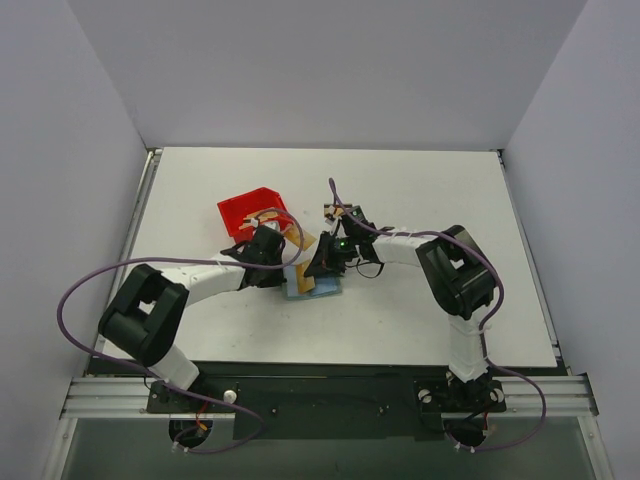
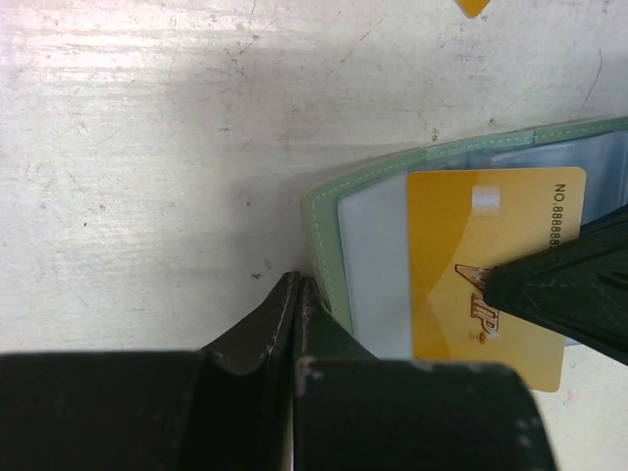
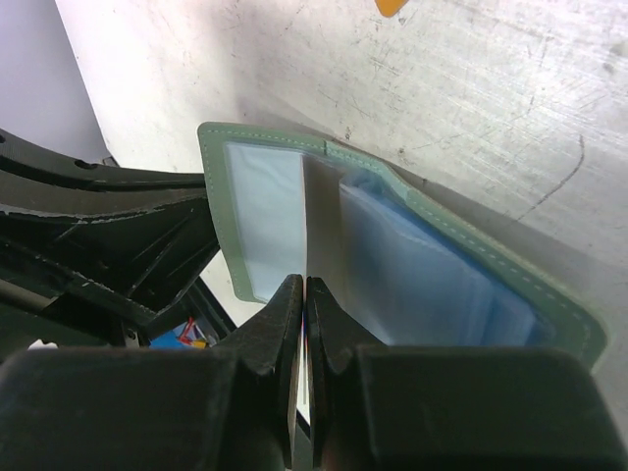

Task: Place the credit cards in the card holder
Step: Insert the credit card into the card holder.

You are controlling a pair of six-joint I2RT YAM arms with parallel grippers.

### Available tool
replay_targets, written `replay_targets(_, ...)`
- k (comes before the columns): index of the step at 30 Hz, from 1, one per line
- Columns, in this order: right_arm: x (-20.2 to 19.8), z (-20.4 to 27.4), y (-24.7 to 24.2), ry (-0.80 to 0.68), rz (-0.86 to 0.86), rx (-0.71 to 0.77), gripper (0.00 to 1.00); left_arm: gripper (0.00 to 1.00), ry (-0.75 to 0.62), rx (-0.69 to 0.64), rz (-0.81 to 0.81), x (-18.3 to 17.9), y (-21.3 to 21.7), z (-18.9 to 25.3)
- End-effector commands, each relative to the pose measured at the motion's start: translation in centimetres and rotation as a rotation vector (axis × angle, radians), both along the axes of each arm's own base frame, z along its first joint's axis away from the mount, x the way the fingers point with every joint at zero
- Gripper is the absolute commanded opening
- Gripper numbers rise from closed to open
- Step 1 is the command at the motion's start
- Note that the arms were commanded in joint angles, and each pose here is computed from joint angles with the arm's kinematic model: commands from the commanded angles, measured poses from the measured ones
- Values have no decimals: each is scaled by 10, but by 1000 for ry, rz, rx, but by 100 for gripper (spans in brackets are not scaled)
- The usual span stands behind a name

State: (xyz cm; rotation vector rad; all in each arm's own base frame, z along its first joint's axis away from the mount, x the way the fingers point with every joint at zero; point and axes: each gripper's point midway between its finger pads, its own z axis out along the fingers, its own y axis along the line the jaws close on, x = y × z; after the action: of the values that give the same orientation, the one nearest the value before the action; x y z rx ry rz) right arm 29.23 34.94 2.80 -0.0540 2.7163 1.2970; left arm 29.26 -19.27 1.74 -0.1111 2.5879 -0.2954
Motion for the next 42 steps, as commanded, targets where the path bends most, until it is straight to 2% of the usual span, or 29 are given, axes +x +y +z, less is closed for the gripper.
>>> replay_targets(1,6,5,9,-30,5,2,0,0,34,12,-10,-2,0,-14)
replay_targets(12,1,-1,-7,-54,8,-84,0,0,58,33,-81,-3,-21,-28)
replay_targets(21,-5,-14,-15,-34,4,-125,0,0,6,168,110,0,27,-2)
replay_targets(26,-4,-14,-18,-39,1,-138,0,0,-68,182,154,8,36,28)
replay_targets(29,-4,-13,-18,-44,2,-140,0,0,-115,114,83,14,21,41)
replay_targets(34,-6,-13,-18,-42,10,-139,0,0,-219,-103,-94,19,-27,63)
replay_targets(40,-6,-11,-18,-46,21,-132,0,0,-213,-175,-213,14,-55,58)
replay_targets(42,-5,-10,-17,-47,21,-128,0,0,-169,-198,-243,6,-61,46)
